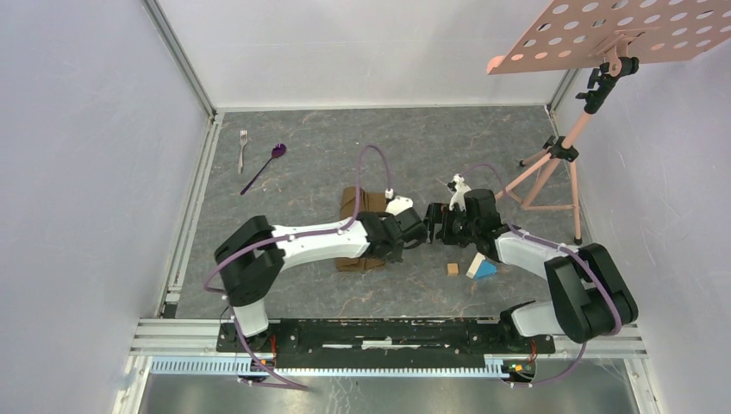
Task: Fold the napkin into a case and place the utensils inside
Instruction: Pick up the 2/3-rectangle-folded napkin from the center of the board, then pass from the left arm to the right, then fold the 2/3-rectangle-folded napkin at the center of the board.
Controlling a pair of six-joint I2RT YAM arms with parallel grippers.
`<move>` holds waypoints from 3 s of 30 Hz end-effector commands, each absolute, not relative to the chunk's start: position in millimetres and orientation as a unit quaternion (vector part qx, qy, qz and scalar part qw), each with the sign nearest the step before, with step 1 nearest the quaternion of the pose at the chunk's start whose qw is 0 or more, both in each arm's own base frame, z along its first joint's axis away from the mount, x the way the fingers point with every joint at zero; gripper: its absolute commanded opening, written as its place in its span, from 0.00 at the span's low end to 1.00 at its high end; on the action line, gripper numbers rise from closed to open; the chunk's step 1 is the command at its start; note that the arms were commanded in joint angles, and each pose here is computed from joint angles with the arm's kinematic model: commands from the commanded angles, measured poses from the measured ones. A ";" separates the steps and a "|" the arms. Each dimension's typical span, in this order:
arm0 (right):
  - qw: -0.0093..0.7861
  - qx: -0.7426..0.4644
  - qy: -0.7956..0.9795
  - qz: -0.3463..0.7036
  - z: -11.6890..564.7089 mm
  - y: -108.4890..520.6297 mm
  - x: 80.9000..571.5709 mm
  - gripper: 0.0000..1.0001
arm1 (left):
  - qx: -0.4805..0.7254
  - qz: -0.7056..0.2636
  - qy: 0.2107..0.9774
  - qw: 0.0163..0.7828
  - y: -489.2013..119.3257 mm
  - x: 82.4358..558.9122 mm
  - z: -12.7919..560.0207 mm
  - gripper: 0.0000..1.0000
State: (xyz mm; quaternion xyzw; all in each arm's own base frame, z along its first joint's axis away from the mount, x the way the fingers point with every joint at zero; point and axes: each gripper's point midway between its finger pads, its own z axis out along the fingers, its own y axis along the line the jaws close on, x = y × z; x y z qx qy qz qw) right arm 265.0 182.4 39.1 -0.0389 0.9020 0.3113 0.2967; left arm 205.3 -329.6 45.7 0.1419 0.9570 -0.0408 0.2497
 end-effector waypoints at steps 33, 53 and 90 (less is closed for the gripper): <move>0.328 0.126 0.807 0.474 42.0 264.8 336.5 0.50 | 0.079 -0.133 0.945 0.290 -329.5 211.1 92.7 0.02; 0.315 0.001 0.825 0.469 26.2 266.8 335.3 0.00 | 0.036 -0.302 0.915 0.266 -331.4 225.4 166.0 0.62; 0.351 -0.082 0.852 0.380 89.1 336.9 338.3 0.00 | -0.238 -0.293 0.900 0.220 -240.7 347.8 4.4 0.03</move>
